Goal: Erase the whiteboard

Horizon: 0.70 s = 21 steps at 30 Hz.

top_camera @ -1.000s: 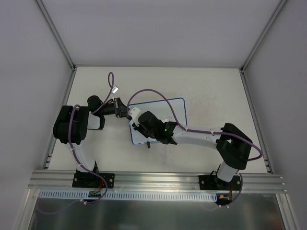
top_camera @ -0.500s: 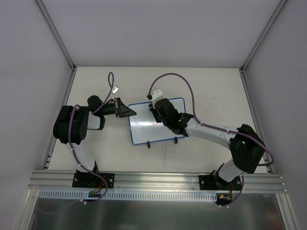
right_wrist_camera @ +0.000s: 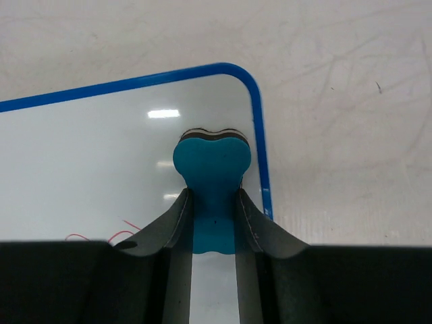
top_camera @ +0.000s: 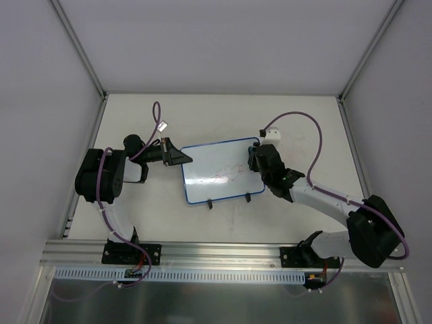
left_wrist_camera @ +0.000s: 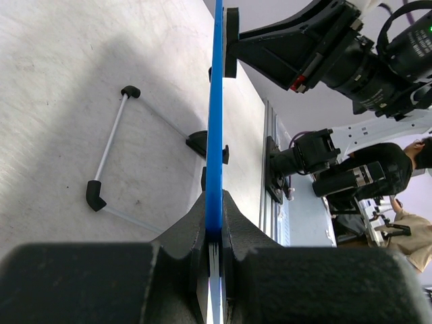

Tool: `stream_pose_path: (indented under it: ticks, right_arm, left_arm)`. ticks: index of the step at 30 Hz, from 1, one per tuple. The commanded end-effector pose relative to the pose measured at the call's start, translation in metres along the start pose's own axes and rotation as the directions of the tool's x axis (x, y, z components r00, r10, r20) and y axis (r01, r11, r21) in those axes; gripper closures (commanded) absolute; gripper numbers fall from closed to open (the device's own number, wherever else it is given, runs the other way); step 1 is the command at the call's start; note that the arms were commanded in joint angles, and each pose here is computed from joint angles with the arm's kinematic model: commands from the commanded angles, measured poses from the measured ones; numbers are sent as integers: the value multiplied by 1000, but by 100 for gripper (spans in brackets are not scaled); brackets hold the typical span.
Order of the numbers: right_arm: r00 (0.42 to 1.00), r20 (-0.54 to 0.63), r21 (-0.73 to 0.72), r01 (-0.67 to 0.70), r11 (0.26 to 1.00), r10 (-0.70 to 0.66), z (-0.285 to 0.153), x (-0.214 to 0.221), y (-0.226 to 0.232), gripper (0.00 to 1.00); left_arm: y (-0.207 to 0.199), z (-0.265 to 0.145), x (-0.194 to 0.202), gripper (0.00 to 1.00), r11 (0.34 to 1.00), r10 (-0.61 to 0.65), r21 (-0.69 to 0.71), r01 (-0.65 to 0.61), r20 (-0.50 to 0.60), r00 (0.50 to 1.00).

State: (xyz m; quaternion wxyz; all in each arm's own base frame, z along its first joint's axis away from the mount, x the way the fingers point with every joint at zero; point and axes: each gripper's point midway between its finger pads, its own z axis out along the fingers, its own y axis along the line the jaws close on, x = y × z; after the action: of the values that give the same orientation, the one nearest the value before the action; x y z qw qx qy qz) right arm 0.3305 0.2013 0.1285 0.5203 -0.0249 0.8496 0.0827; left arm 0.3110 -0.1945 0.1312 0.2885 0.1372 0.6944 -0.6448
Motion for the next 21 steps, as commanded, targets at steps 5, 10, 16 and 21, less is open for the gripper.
stream_pose_path:
  ticks: [5, 10, 16, 21]
  right_arm:
    - [982, 25, 169, -187, 968, 185, -8, 33, -52, 100]
    - [980, 34, 153, -197, 968, 195, -10, 36, -53, 100]
    - [991, 6, 91, -131, 987, 131, -5, 30, -37, 100]
    - [997, -5, 27, -76, 997, 76, -1, 24, -17, 100]
  left_arm:
    - [-31, 2, -11, 100, 924, 366, 110, -366, 21, 931]
    - [-31, 2, -12, 100, 924, 367, 110, -367, 22, 930]
    - [-31, 2, -12, 100, 924, 367, 110, -367, 22, 930]
    - [-31, 2, -12, 100, 924, 367, 110, -367, 22, 930]
